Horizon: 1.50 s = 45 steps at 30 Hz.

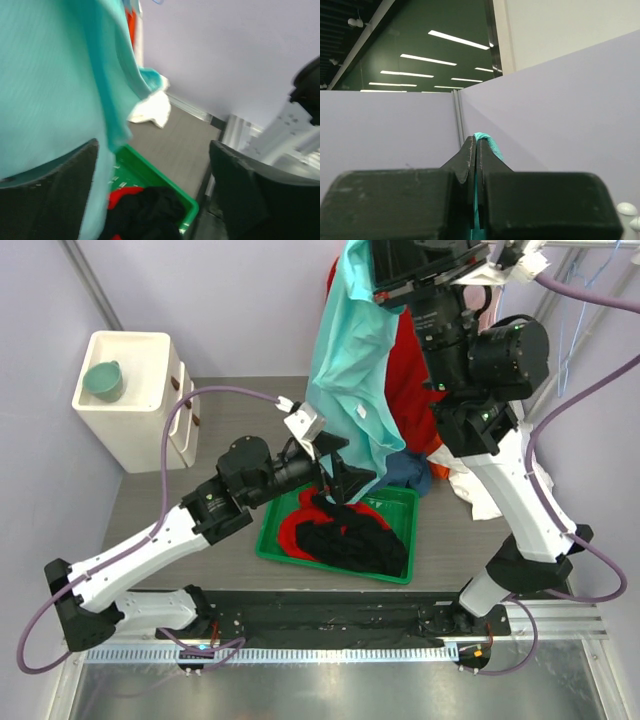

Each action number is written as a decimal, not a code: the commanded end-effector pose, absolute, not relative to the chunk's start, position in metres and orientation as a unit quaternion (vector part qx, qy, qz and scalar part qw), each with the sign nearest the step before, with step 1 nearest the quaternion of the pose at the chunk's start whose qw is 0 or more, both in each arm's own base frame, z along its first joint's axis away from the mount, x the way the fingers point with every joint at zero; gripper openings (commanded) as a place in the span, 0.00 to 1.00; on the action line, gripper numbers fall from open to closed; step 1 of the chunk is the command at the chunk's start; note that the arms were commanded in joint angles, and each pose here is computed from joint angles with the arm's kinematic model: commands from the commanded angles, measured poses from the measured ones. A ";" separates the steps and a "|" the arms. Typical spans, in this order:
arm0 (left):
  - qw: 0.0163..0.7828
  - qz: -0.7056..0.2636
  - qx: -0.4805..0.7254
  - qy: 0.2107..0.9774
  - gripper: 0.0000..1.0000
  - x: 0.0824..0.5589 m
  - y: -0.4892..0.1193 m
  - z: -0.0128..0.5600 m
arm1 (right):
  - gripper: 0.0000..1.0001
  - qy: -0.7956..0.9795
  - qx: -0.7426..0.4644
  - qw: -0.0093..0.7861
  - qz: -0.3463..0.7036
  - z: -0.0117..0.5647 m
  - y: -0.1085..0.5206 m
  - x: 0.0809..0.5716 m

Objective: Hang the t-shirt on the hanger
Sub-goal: Pick up the T-shirt and place it in the bin.

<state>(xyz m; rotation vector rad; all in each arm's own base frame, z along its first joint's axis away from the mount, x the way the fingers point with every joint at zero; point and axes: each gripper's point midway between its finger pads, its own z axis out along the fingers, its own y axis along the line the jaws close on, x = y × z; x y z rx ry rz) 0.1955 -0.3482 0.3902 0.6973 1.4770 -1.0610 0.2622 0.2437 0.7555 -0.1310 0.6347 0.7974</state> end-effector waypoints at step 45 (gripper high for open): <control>0.778 -0.208 0.136 0.577 0.00 0.277 -0.168 0.515 | 1.00 0.850 -0.378 0.356 0.092 0.242 0.171 0.335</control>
